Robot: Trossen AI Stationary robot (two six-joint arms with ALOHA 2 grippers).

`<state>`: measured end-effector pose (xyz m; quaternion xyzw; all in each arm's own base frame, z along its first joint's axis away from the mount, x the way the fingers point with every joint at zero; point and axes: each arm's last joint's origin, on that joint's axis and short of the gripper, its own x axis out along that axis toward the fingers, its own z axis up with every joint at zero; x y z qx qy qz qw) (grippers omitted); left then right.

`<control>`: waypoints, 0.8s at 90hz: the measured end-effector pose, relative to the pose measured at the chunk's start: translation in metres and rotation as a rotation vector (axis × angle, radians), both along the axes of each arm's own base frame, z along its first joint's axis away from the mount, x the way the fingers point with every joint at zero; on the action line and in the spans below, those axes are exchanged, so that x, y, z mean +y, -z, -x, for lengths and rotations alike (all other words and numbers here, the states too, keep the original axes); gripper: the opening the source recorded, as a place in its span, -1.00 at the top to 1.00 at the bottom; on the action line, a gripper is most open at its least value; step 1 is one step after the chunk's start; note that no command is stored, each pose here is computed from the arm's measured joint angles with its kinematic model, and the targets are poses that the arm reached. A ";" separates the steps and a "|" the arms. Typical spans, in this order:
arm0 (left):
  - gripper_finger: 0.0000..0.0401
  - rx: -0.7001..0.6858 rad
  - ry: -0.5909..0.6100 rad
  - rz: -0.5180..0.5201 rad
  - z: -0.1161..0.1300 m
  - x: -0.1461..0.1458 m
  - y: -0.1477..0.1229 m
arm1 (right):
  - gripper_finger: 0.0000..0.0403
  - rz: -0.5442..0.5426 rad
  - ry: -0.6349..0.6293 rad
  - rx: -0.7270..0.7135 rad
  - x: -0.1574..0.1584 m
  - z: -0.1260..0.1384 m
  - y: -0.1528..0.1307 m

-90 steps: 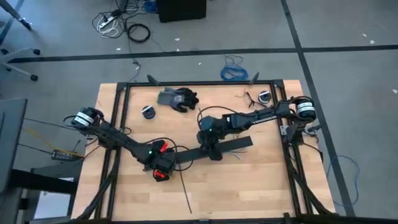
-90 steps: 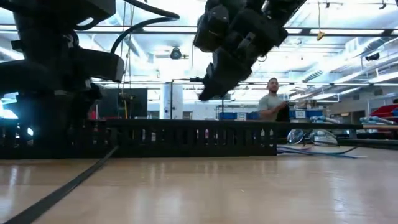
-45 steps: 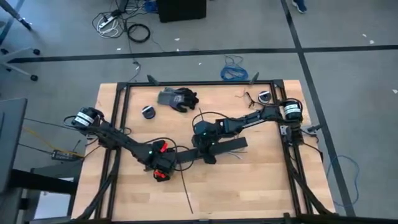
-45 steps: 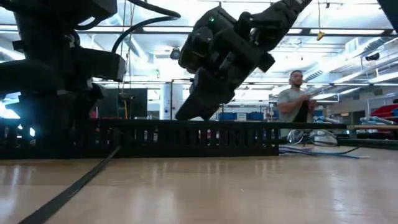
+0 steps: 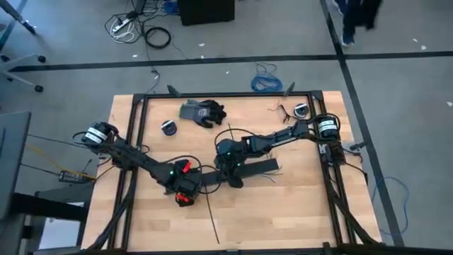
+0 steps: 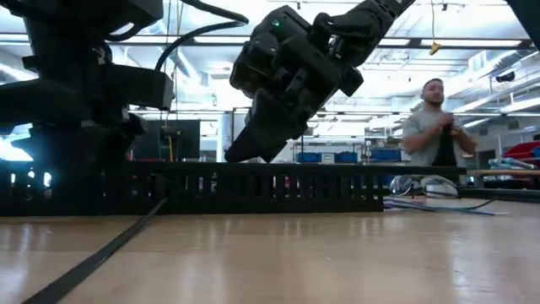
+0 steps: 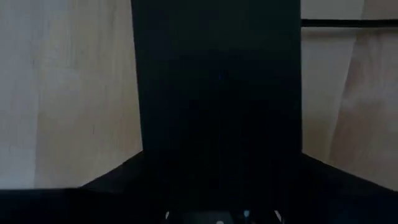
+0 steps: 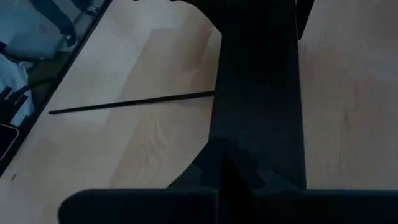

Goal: Ziptie cables
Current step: Close the black cable duct

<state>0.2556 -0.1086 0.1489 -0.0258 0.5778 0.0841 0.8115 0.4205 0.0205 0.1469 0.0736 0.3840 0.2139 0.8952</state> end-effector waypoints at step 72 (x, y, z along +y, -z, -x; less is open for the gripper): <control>-0.56 -0.001 -0.096 0.095 0.042 -0.002 -0.010 | 1.00 -0.003 -0.008 0.014 0.000 0.001 0.001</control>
